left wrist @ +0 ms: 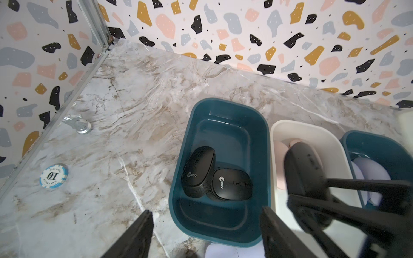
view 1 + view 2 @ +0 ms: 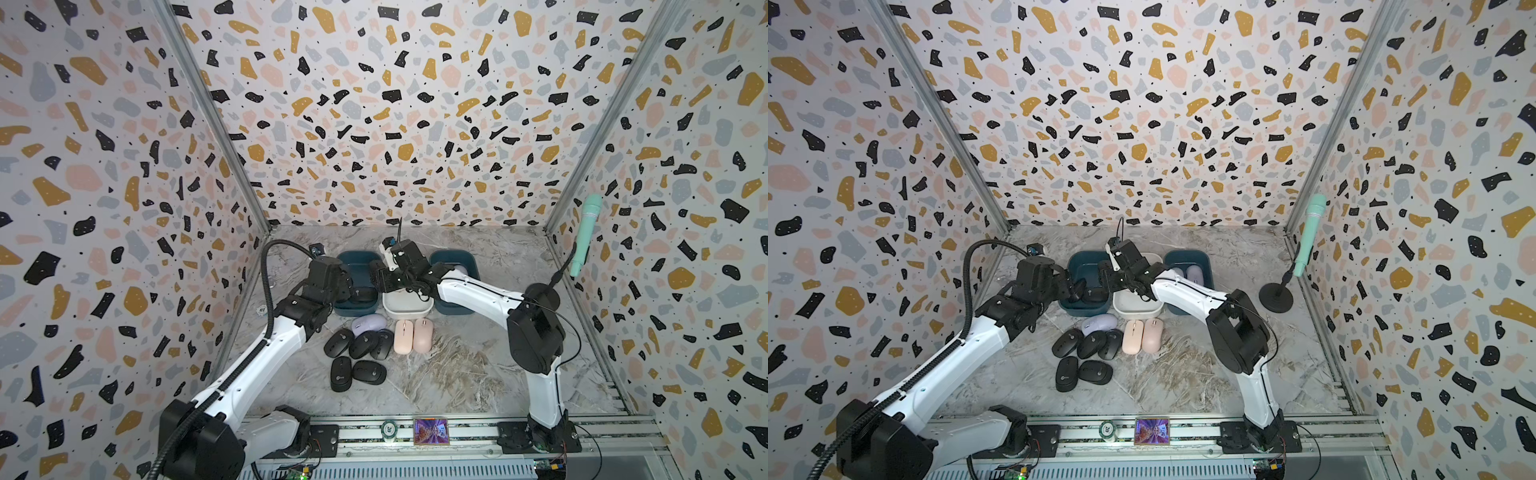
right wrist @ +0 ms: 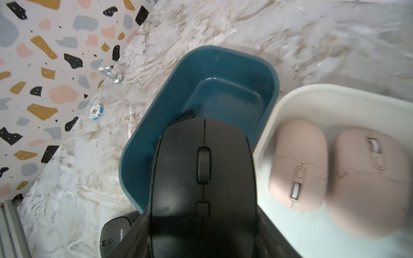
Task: Place the mice by color into the storage box
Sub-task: Place the mouse in the storage box.
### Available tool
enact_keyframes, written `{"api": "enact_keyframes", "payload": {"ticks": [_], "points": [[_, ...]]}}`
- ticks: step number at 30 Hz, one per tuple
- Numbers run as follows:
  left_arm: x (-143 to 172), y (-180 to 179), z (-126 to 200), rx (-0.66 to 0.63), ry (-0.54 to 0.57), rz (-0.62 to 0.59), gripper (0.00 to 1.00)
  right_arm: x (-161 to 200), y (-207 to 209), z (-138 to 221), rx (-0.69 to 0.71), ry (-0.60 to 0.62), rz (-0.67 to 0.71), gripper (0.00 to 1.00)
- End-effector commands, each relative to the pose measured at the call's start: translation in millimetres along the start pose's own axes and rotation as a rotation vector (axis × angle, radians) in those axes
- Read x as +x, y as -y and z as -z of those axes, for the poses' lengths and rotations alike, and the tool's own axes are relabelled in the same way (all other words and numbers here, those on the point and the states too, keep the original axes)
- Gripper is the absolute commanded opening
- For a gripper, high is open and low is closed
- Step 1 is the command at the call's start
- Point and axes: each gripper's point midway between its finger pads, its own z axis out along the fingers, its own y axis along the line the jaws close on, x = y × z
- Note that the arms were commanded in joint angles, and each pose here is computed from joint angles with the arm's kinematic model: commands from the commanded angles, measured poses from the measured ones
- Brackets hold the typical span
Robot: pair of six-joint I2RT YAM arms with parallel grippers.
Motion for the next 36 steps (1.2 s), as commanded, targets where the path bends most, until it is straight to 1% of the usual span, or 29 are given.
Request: {"api": "enact_keyframes", "payload": {"ticks": [1, 5, 13, 22, 30, 36], "points": [[-1.2, -3.8, -0.8, -0.007, 0.022, 0.022, 0.75, -17.2, -28.4, -1.4, -0.09, 0.029, 0.027, 0.53], [0.2, -5.3, -0.3, -0.01, 0.017, 0.019, 0.74, -12.3, -34.8, -19.6, -0.114, 0.009, 0.027, 0.53], [1.1, -5.4, 2.0, -0.003, 0.018, 0.024, 0.75, -12.6, -35.0, -40.7, -0.123, 0.003, 0.022, 0.54], [-1.4, -4.1, 3.3, -0.001, 0.011, 0.007, 0.75, -9.1, -24.9, -67.5, -0.095, -0.007, 0.001, 0.54], [3.6, -5.6, 1.8, -0.006, -0.006, -0.008, 0.75, -10.7, -21.6, -77.7, -0.08, -0.006, -0.006, 0.54], [7.9, -7.4, 2.7, -0.006, -0.012, -0.006, 0.75, -10.2, -17.2, -80.0, -0.071, -0.006, -0.013, 0.59]]}}
